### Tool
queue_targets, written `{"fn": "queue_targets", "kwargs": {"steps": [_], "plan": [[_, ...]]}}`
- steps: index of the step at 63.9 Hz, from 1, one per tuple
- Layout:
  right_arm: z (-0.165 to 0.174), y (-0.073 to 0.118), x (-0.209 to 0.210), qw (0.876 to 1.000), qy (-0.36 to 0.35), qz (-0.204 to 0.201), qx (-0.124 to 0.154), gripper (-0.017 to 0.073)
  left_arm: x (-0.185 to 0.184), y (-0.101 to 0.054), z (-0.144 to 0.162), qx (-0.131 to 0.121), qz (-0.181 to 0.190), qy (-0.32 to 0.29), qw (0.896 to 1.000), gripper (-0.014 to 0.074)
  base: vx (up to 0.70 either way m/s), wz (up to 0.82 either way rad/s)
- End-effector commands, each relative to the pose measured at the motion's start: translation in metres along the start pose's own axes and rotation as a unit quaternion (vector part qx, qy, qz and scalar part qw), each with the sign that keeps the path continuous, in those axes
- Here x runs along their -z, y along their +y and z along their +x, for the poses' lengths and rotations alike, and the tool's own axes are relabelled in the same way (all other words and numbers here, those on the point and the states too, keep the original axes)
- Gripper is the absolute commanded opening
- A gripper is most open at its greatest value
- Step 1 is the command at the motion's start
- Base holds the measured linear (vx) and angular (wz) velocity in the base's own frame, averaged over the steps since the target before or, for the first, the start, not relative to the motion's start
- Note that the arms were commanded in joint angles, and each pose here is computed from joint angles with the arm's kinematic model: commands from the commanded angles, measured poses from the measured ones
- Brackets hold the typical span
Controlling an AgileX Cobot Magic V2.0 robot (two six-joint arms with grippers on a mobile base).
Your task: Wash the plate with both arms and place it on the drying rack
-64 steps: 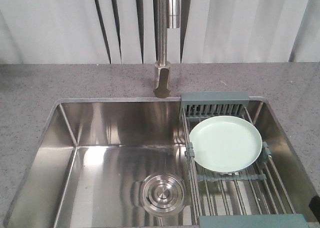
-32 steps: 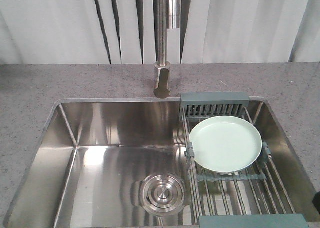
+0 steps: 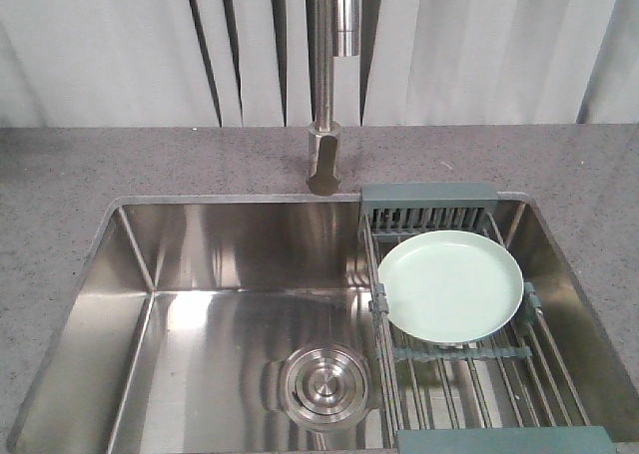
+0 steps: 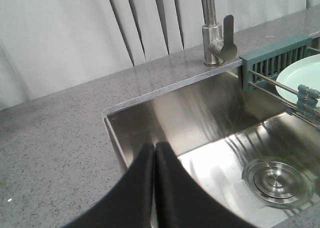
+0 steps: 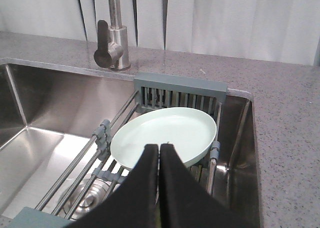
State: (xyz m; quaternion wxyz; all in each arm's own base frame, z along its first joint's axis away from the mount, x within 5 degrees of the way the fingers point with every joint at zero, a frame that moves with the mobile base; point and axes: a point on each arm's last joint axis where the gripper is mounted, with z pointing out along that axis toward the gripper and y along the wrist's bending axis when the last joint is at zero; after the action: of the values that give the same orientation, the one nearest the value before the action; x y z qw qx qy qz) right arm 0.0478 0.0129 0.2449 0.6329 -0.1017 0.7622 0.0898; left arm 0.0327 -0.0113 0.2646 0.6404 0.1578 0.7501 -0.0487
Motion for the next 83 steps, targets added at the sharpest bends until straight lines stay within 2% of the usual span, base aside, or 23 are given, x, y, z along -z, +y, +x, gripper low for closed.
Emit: {"fn": "queue_targets", "kwargs": {"steps": [1,20,32,38,42,46,57,60,65,73,83], "plan": [[-0.015,0.000,0.002,0.999,-0.049,0.002,0.008,-0.0009,0.002,0.002,-0.014,0.010,-0.004,-0.045,0.999,-0.0006,0.00,0.00],[-0.015,0.000,0.002,0.999,-0.049,0.002,0.008,-0.0009,0.001,0.001,-0.012,0.010,-0.004,-0.041,0.999,-0.0006,0.00,0.00],[-0.015,0.000,0.002,0.999,-0.049,0.002,0.008,-0.0009,-0.011,-0.001,0.012,0.012,0.000,-0.006,1.000,-0.0006,0.00,0.00],[-0.015,0.000,0.002,0.999,-0.049,0.002,0.008,-0.0009,-0.017,0.000,0.019,0.015,-0.024,-0.027,0.999,-0.0006,0.00,0.00],[-0.015,0.000,0.002,0.999,-0.049,0.002,0.008,-0.0009,-0.023,0.001,0.026,0.031,-0.043,-0.047,0.998,-0.0006,0.00,0.00],[-0.015,0.000,0.002,0.999,-0.049,0.002,0.008,-0.0009,-0.028,0.003,0.036,0.057,-0.063,-0.066,0.994,-0.0006,0.00,0.00],[-0.015,0.000,0.002,0.999,-0.049,0.002,0.008,-0.0009,-0.031,0.006,0.060,0.123,-0.109,-0.124,0.979,-0.0006,0.00,0.00],[-0.015,0.000,0.002,0.999,-0.049,0.002,0.008,-0.0009,-0.032,0.006,0.065,0.144,-0.119,-0.113,0.976,-0.0006,0.00,0.00],[-0.015,0.000,0.002,0.999,-0.049,0.002,0.008,-0.0009,-0.031,0.008,0.067,0.153,-0.137,-0.100,0.974,-0.0006,0.00,0.00],[-0.015,0.000,0.002,0.999,-0.049,0.002,0.008,-0.0010,-0.031,0.010,0.069,0.154,-0.158,-0.096,0.971,-0.0006,0.00,0.00],[-0.015,0.000,0.002,0.999,-0.049,0.002,0.008,-0.0010,-0.031,0.010,0.069,0.107,-0.161,-0.087,0.977,-0.0006,0.00,0.00]]}}
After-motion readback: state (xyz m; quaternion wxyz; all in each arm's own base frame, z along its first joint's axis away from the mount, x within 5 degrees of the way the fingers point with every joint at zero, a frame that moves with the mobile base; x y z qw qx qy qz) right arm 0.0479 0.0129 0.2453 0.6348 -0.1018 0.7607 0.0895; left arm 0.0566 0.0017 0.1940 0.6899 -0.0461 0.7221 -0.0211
